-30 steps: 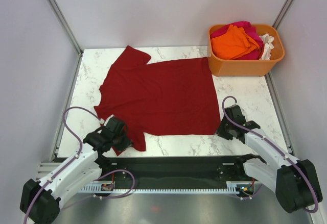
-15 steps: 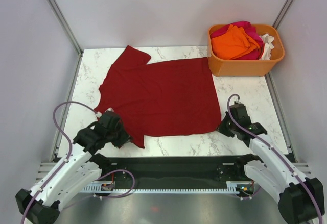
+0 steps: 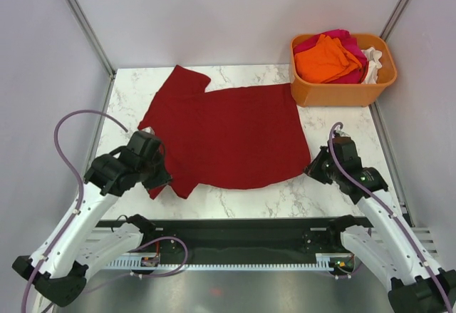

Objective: Fold and stack the t-shirts
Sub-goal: Fold the tshirt

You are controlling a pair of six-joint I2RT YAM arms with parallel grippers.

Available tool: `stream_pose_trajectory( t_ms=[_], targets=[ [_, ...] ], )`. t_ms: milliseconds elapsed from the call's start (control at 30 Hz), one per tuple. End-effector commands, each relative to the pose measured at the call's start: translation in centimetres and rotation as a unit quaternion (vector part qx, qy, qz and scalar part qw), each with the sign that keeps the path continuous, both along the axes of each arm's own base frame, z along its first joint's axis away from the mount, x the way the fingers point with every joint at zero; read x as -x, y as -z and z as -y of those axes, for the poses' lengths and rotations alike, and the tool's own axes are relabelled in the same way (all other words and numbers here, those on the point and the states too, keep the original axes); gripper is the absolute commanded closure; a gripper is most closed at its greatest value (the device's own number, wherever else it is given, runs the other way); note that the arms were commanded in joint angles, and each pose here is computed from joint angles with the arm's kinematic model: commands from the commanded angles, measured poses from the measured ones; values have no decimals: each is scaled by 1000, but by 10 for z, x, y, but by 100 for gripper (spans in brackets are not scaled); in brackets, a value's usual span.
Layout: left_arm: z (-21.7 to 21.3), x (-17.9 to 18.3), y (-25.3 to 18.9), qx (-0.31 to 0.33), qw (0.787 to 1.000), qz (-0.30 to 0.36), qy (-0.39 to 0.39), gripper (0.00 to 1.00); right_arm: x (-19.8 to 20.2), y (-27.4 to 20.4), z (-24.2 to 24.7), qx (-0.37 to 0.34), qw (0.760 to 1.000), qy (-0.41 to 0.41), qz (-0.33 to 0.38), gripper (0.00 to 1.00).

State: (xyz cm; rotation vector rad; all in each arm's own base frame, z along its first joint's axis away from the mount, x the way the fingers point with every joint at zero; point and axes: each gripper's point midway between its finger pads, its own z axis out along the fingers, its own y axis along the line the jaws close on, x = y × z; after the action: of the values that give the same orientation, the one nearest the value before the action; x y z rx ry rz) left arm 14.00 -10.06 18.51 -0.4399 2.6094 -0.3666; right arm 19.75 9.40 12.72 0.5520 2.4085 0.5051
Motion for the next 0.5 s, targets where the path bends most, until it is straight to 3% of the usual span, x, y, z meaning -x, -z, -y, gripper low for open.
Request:
stream_pose_trajectory(
  t_ms=[0, 233, 467],
  targets=[
    [-9, -20, -18, -60, 997, 29, 31, 98, -19, -23, -3, 7, 1000, -7, 21, 100],
    [9, -88, -25, -150, 982, 38, 105, 98, -88, -67, -10, 36, 997, -7, 72, 100],
    [24, -160, -36, -226, 960, 47, 161, 98, -146, -61, -18, 70, 996, -8, 59, 100]
  ],
)
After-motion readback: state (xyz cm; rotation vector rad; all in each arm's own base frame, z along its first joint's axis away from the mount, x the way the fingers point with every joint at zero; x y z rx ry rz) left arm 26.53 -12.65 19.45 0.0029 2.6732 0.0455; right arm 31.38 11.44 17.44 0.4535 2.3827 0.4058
